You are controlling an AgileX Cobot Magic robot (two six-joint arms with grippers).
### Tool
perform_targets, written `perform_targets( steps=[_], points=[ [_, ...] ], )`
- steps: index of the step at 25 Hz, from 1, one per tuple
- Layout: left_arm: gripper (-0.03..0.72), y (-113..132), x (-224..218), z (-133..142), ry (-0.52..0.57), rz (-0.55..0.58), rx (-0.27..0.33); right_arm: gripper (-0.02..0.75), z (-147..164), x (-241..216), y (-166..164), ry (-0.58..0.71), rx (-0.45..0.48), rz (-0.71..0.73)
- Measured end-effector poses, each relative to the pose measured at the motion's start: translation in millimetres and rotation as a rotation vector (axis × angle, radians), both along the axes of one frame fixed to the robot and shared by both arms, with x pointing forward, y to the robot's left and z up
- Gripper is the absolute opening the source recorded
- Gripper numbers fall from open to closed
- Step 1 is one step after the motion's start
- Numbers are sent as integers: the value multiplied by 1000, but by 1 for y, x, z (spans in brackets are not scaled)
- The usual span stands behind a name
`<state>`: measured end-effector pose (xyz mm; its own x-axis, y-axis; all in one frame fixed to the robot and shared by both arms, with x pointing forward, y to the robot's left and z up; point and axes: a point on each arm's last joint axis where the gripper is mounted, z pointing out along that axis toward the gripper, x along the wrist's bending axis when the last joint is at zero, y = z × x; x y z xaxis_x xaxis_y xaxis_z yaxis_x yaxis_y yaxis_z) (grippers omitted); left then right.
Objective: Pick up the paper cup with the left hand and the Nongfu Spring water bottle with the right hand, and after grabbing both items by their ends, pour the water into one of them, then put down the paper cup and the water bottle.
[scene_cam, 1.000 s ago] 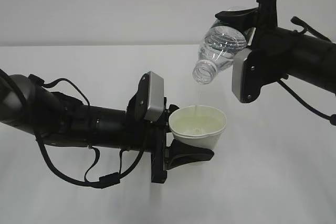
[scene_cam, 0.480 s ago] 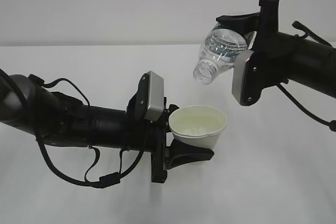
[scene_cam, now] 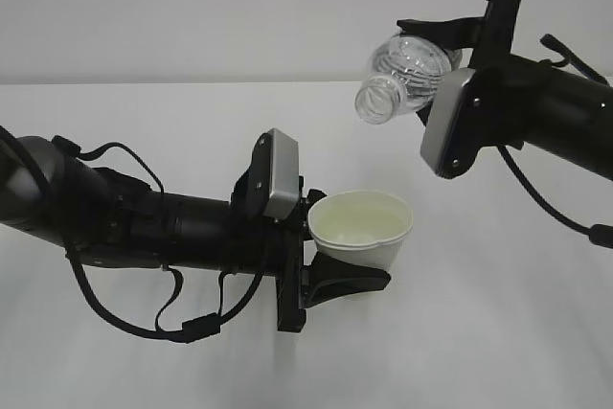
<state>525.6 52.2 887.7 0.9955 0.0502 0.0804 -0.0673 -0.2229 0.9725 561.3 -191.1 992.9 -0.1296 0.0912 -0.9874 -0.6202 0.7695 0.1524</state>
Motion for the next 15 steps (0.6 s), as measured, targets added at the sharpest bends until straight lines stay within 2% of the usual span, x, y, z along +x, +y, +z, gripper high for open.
perform_targets(
  steps=[6,7,15],
  points=[
    [400,0,0,0,0,2,-1,429,2,3,-3,56,115,-48],
    [400,0,0,0,0,2,-1,452,3,3,-4,67,133,-55],
    [400,0,0,0,0,2,-1,429,5,6,-8,135,271,-113]
  ],
)
